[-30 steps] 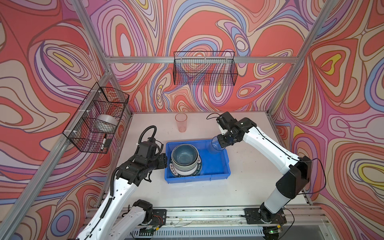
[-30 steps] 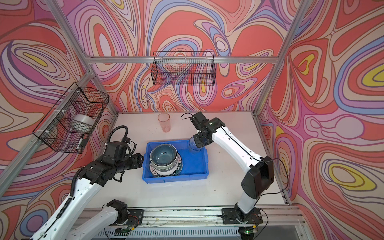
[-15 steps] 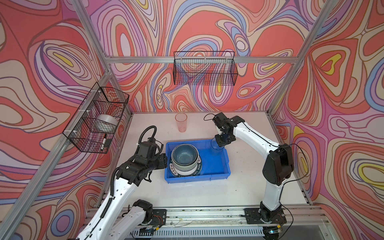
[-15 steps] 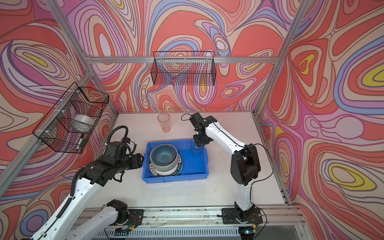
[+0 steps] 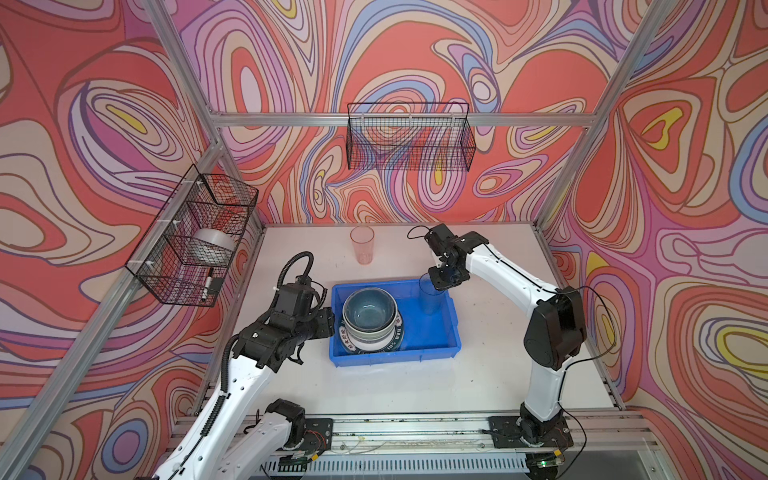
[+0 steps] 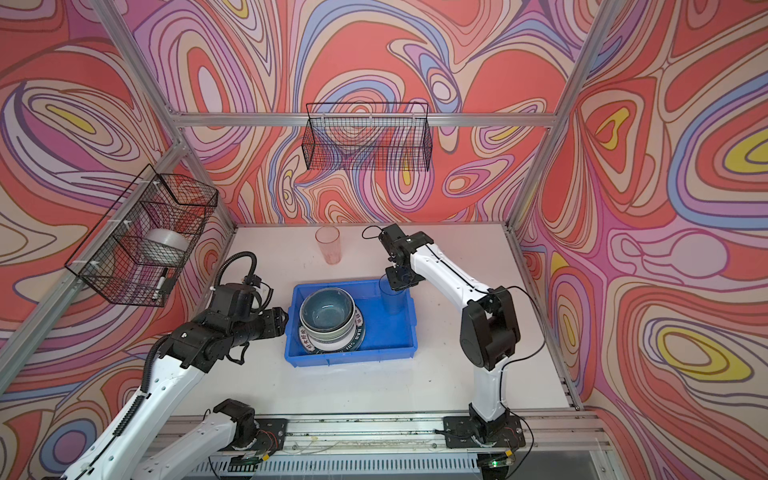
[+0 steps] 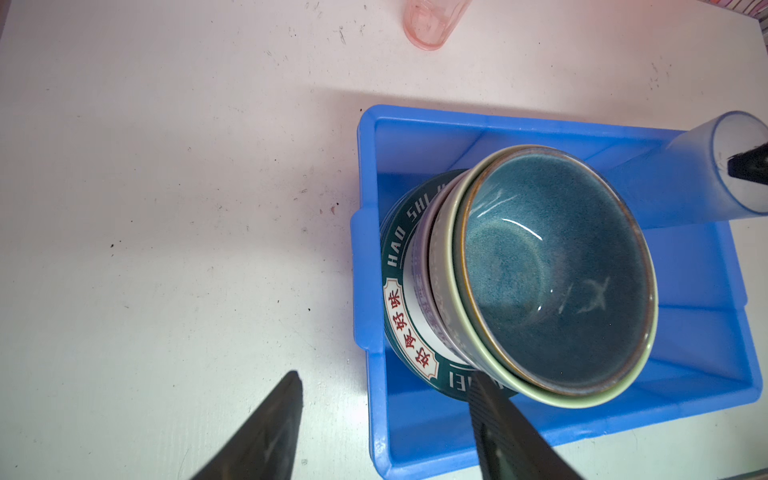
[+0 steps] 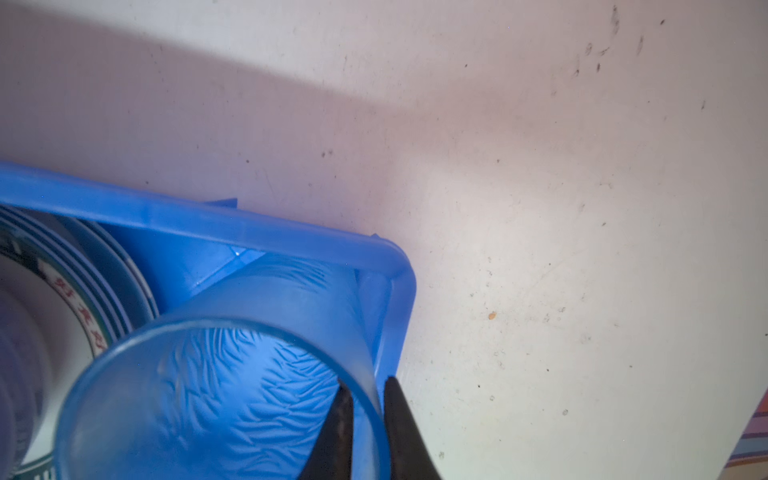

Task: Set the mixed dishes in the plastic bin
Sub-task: 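Lower the frosted blue tumbler upright into the bin corner and open the right gripper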

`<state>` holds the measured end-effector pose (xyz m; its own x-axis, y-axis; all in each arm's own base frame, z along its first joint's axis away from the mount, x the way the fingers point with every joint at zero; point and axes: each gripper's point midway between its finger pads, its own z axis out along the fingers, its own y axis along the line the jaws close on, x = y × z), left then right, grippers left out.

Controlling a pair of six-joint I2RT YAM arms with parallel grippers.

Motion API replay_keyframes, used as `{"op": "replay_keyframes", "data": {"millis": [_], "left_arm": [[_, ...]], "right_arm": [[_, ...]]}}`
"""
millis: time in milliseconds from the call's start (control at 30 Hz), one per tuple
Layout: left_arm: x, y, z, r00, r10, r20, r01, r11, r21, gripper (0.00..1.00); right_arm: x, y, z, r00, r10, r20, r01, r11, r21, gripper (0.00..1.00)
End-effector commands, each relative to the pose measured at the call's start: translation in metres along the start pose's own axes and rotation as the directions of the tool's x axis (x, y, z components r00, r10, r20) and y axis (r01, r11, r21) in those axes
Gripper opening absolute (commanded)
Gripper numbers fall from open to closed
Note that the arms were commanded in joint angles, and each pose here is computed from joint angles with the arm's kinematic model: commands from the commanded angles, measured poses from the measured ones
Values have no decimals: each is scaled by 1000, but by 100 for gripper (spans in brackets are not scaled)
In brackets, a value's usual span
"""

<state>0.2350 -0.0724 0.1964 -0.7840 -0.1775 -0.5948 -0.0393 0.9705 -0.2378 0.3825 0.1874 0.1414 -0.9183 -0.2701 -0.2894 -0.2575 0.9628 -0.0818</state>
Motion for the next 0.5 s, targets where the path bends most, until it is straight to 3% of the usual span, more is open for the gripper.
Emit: {"op": "replay_keyframes", "data": {"millis": [0,200,333,400,467], "left_arm": [[0,2,3,1000,3,4,-3,1000,-4,67],[-4,3,4,1000,12,12,-12,1000,-16,67],[-12,-1,7,1000,16,19,-16,1000,-12,67],[-23,-7,9,999,24,28,-23,1000,-7,67],[-39,-16,9,998,36,46,-37,999,11,67]], "right_arm": [[-12,-2,-2,998,30,49,-30,1000,2,19],[-17,-8,-23,993,42,111,-43,999,3,25],[-20,-10,-63,976,61,208,-54,998,-39,30],[-20,-9,-81,960,61,272,-42,996,-76,39],[-19,-8,-96,939,56,339,-20,994,-109,54]]}}
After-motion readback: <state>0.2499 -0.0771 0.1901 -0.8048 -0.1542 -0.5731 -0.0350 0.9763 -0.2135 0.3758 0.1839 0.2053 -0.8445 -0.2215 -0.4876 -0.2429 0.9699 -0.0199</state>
